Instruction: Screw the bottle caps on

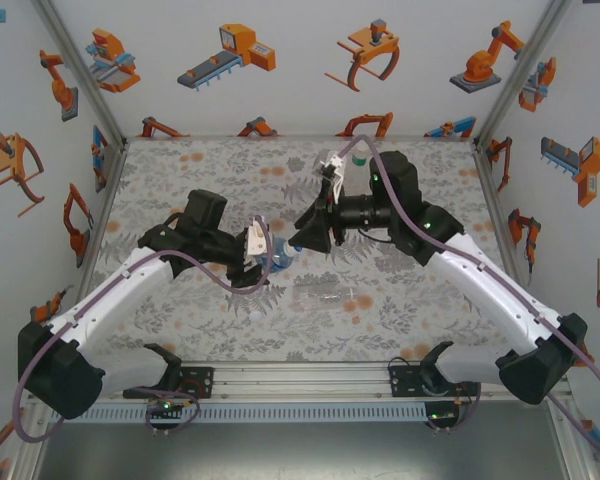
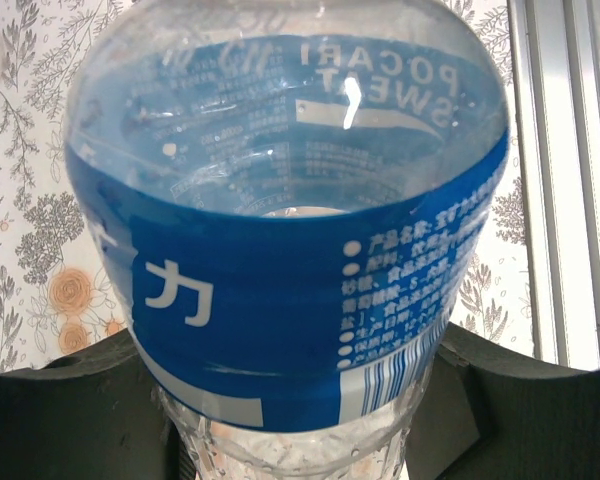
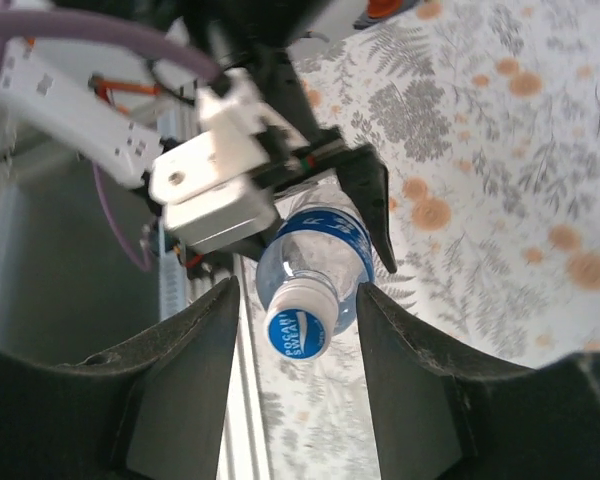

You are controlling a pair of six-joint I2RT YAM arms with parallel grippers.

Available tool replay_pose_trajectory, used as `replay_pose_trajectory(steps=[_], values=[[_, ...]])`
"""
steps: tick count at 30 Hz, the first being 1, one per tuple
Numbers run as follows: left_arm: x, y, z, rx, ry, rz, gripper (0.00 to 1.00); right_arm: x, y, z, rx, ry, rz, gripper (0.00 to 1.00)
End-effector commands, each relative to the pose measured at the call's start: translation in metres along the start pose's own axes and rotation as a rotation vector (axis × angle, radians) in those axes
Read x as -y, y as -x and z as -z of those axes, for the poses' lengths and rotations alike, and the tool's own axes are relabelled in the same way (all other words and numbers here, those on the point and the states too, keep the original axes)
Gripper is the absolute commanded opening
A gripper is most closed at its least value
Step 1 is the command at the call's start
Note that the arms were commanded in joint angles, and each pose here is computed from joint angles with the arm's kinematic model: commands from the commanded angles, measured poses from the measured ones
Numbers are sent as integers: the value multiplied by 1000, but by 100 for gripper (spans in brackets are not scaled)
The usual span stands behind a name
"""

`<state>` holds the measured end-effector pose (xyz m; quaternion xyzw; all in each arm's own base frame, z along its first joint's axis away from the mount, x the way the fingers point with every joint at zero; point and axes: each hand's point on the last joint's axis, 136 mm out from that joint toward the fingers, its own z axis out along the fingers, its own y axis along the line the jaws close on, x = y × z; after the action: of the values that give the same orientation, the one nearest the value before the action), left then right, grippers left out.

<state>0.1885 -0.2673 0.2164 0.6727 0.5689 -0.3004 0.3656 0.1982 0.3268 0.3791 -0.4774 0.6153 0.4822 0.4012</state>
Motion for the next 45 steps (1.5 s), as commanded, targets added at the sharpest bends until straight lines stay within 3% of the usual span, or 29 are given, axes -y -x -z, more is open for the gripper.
replay_pose_trajectory(steps=[1,9,16,29,32,36,40,45], values=[[8,14,7,47,-30,-46,0,-42,1,11,-1,210,371,50],[10,15,7,52,-37,-49,0,-42,-28,11,-75,239,607,53],[10,15,7,53,-38,-50,0,-35,-41,-1,-110,234,597,50],[11,17,9,59,-37,-55,0,-34,-47,-12,-128,242,596,37],[11,18,9,60,-36,-56,0,-33,-48,-13,-137,231,573,30],[9,17,9,51,-27,-52,0,-21,-46,-17,-146,148,412,16],[1,14,9,28,12,-41,0,7,-41,-20,-98,-41,81,0],[-6,12,9,17,44,-30,0,45,-45,-13,-7,-283,-432,0]])
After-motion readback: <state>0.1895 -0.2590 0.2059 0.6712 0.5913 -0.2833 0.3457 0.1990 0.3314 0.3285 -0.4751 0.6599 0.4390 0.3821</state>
